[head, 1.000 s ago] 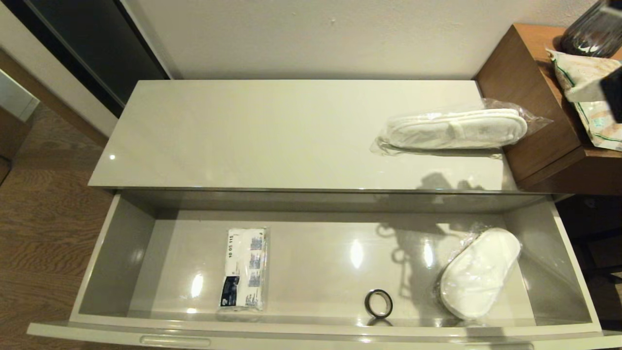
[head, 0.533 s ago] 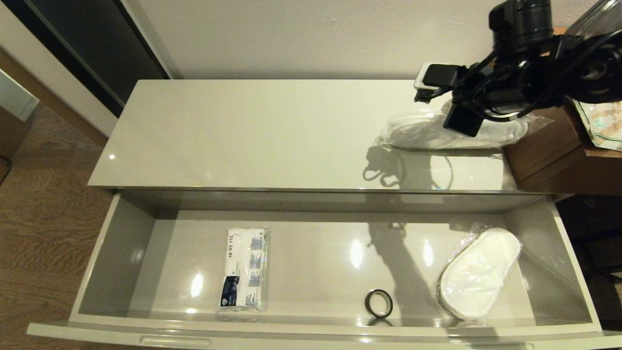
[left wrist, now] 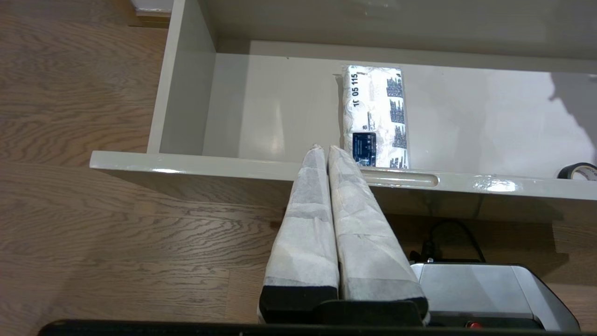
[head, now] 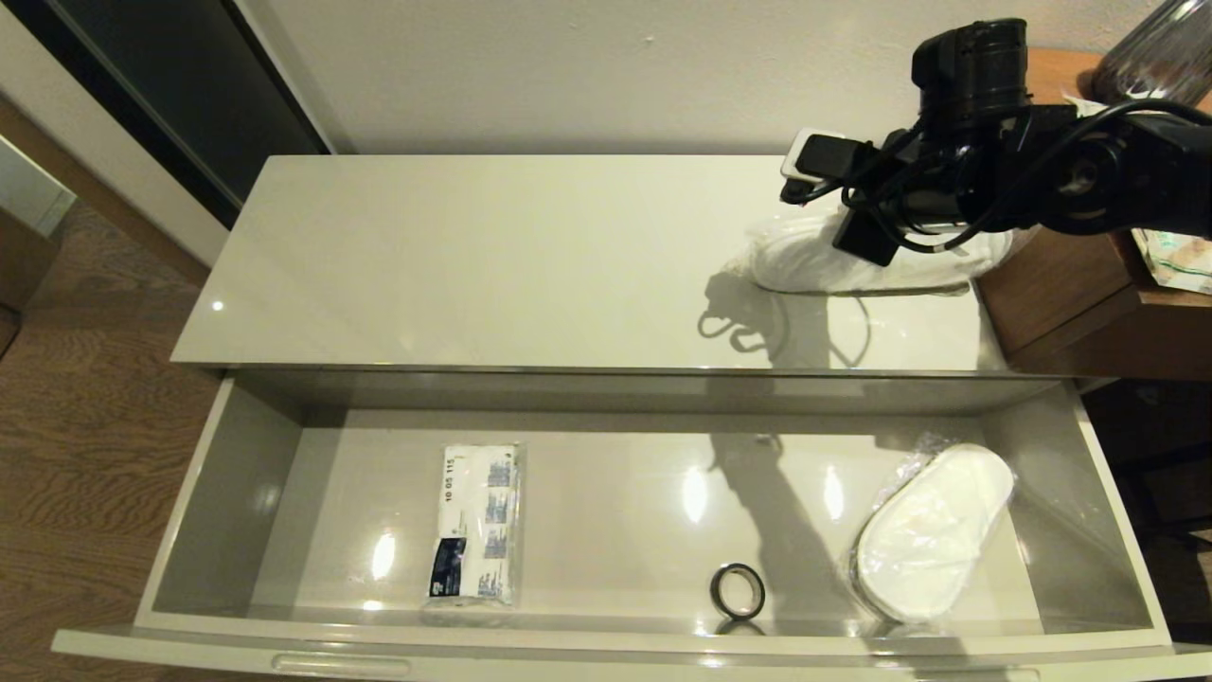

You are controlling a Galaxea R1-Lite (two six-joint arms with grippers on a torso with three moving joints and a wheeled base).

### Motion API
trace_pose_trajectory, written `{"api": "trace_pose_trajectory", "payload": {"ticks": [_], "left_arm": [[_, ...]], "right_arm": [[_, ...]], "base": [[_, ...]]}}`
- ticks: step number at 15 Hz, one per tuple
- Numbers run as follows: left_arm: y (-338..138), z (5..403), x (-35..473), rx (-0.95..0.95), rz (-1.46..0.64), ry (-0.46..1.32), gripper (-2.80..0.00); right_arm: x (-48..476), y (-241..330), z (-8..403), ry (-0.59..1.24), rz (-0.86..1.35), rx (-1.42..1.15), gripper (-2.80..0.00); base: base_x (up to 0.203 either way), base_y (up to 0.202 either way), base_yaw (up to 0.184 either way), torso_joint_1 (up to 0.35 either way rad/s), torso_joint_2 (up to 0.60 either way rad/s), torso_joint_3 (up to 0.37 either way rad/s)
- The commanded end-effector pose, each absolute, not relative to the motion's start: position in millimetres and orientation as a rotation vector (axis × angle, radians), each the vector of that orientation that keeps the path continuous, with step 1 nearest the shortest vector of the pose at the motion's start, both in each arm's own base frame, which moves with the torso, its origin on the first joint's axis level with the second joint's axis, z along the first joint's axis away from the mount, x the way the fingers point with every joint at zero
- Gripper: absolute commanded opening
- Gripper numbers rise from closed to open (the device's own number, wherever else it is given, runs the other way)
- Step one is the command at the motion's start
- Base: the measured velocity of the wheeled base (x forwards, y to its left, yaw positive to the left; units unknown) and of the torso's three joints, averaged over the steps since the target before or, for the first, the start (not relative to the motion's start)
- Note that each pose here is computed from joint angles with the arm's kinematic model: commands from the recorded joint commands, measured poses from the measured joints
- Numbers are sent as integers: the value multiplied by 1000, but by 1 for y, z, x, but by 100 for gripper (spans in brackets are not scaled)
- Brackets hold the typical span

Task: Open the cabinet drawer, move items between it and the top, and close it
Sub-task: Pick up the disposable slippers on the table

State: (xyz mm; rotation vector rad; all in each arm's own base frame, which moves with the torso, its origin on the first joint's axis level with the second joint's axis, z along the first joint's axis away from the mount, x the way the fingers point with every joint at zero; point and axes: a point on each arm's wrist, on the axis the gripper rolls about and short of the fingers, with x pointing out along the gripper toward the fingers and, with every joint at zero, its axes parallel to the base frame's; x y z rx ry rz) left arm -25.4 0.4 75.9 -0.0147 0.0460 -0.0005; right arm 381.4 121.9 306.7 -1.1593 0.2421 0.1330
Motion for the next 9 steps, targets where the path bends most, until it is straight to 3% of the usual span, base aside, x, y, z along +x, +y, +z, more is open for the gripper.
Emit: {"api": "trace_pose_trajectory", "payload": {"ticks": [1,2,3,9], "left_arm": [[0,76,-25,-15,0,48,-280],[0,76,-25,-15,0,48,-280],[0,76,-25,-15,0,48,-280],[0,76,-25,-15,0,48,-280]], "right_arm": [[374,120,316,222,121,-1161,-280],[369,118,321,215,116,-1161,-280],[364,116,324,216,117,-1166,0],[351,112,321,278,118,-1190,0]], "base": [[0,0,0,0,0,0],[0,0,0,0,0,0],[0,0,0,0,0,0],[0,0,0,0,0,0]]}}
